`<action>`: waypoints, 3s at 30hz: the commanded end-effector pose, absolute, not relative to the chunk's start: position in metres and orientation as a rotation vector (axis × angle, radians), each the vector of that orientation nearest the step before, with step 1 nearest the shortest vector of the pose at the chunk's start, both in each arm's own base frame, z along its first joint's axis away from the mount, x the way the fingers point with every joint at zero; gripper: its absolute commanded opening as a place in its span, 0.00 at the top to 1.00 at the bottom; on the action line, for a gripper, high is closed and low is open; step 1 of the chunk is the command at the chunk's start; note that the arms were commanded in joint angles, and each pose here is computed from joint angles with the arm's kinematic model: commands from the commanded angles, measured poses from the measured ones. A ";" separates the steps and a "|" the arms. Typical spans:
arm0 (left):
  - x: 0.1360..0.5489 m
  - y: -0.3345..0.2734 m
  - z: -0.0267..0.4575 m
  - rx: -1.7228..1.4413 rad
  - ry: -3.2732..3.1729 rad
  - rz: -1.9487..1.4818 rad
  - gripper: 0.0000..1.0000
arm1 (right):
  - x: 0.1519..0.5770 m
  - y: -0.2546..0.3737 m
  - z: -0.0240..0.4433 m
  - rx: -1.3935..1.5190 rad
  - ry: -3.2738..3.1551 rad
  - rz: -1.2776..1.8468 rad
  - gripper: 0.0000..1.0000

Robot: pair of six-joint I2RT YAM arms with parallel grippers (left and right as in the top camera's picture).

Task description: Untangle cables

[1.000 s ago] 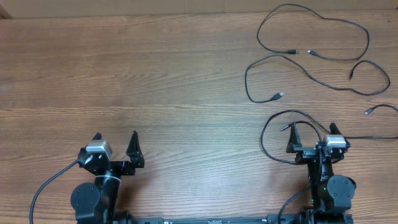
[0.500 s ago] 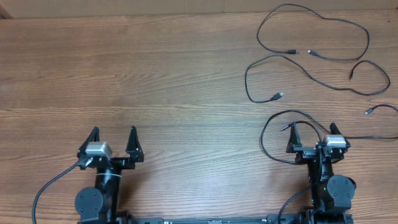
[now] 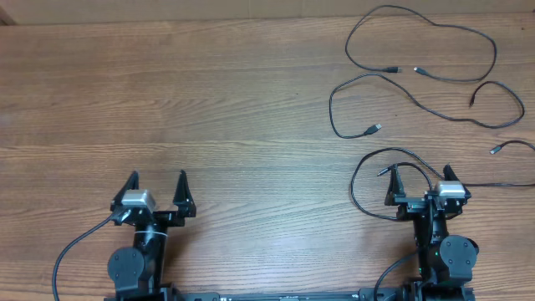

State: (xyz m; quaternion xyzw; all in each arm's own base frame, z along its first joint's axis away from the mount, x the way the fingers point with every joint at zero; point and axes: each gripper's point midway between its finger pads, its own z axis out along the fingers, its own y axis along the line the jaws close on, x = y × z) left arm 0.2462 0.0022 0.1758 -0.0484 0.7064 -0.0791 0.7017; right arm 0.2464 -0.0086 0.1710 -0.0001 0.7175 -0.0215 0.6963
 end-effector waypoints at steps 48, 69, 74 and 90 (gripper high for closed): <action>0.246 0.008 0.158 -0.005 1.640 -0.006 0.00 | 0.246 -0.007 0.170 -0.004 1.594 -0.041 0.00; 0.246 0.008 0.158 -0.005 1.640 -0.006 0.01 | 0.246 -0.007 0.170 -0.004 1.594 -0.041 0.00; 0.246 0.008 0.158 -0.005 1.640 -0.006 0.00 | 0.246 -0.007 0.170 -0.004 1.594 -0.041 0.00; 0.246 0.008 0.158 -0.005 1.640 -0.006 0.01 | 0.246 -0.007 0.170 -0.004 1.594 -0.041 0.00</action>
